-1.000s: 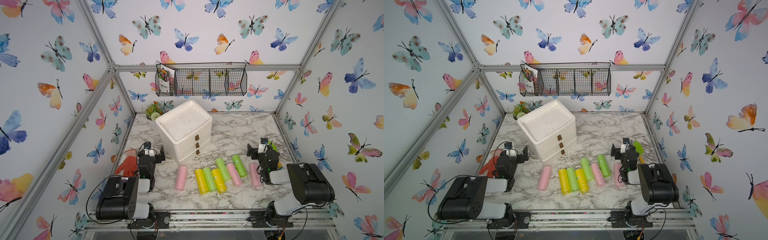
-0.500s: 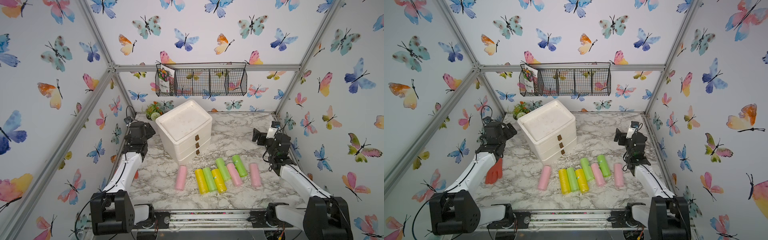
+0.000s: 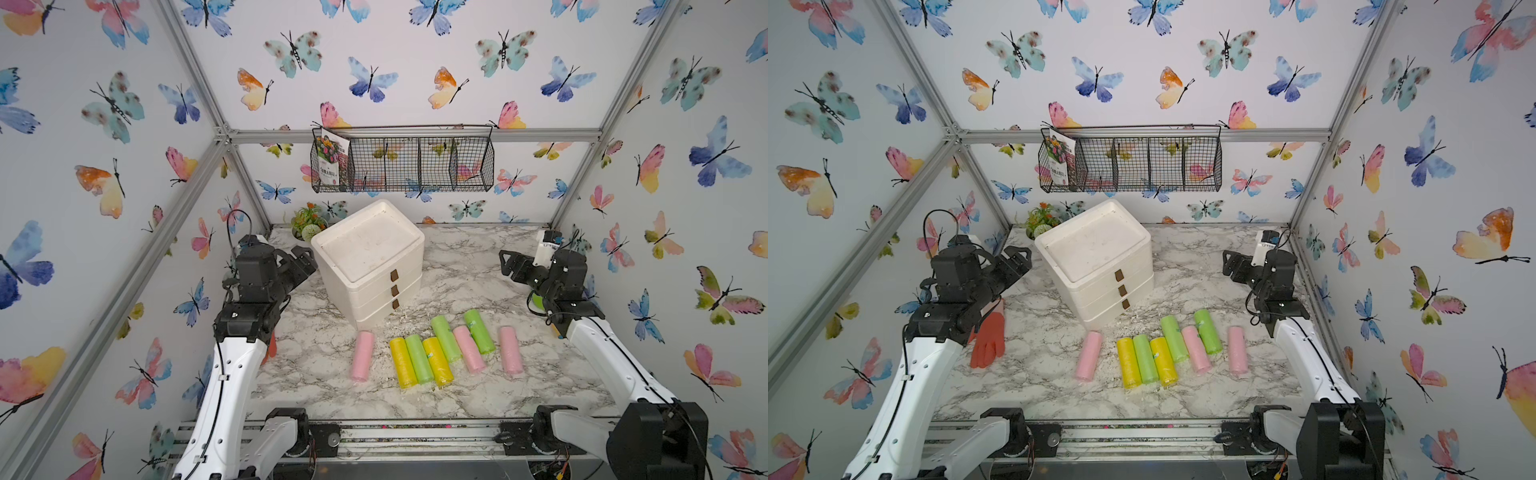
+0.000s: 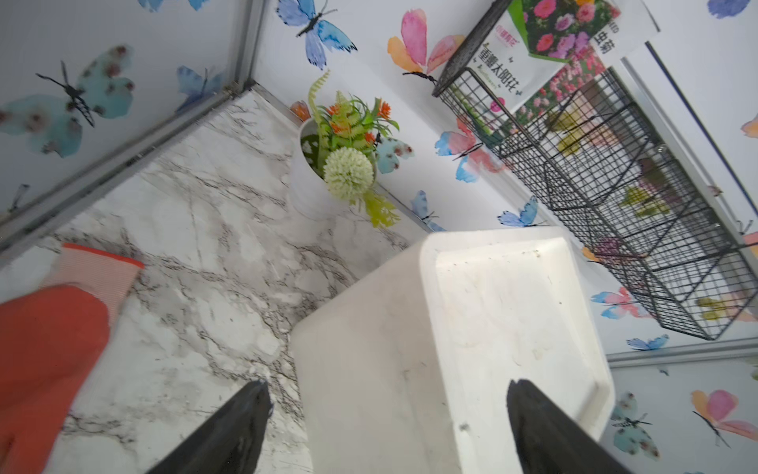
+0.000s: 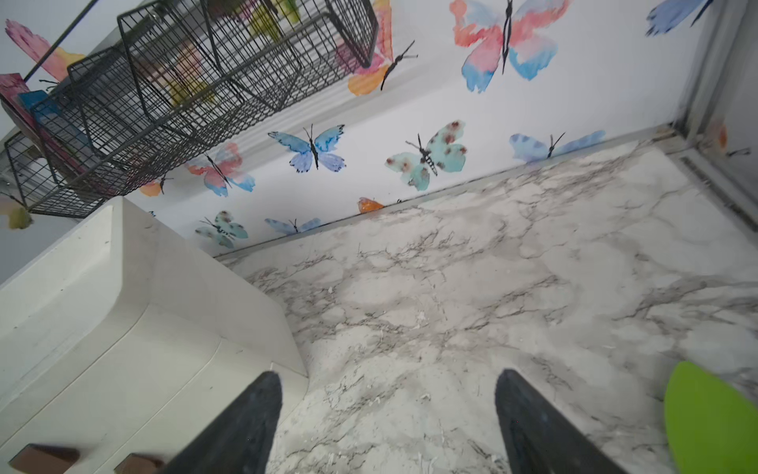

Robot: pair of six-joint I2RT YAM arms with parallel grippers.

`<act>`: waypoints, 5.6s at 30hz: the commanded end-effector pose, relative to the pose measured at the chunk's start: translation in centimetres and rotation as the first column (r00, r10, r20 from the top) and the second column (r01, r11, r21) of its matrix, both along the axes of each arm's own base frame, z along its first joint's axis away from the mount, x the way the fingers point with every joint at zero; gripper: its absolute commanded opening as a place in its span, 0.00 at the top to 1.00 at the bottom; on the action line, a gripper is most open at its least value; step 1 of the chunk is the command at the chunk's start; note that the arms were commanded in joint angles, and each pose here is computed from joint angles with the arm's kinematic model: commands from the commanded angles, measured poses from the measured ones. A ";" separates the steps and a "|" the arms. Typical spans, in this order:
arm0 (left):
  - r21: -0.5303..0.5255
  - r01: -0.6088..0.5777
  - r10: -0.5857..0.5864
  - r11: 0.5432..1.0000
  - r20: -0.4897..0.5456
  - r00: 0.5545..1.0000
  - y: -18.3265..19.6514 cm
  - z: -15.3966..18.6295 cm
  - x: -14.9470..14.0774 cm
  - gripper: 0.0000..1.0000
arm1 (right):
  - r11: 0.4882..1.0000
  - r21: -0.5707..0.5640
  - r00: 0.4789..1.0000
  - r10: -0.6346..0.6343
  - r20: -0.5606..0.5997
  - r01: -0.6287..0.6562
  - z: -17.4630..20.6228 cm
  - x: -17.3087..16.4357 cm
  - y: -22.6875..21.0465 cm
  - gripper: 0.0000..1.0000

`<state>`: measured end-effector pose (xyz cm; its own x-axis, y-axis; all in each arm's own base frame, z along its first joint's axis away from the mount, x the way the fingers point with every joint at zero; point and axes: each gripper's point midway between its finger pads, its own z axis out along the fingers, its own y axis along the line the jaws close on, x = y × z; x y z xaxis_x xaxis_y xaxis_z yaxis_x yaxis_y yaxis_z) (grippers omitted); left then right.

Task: Sort the rolls of trash bags by color and place them into the drawer
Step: Adjust the storage box at the center of the board, then open the drawer in the storage box.

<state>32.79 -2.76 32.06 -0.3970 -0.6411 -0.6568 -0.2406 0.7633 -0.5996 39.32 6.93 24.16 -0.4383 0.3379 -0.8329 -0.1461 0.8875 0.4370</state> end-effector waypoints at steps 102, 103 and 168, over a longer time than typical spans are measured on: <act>-0.068 -0.068 0.039 0.995 -0.355 0.934 -8.1 -5.8 10.4 1.00 | 0.704 0.405 0.799 0.588 0.127 -0.583 -2.4 -6.8 30.2 0.33; -0.070 -0.068 0.039 0.995 -0.352 0.935 -8.1 -5.7 10.4 1.00 | 0.704 0.406 0.798 0.590 0.121 -0.582 -2.6 -6.8 30.3 0.34; -0.154 -0.071 0.014 0.985 -0.348 0.937 -9.0 -5.8 10.3 1.00 | 0.754 0.422 0.858 0.494 0.139 -0.503 -2.5 -7.7 28.0 0.99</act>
<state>41.34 -6.86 26.55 -0.5389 -0.6305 -0.5586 -0.5280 0.7695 -0.3593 31.68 35.93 20.72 -0.6673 0.3601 -0.6519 -0.5200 0.4014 0.7540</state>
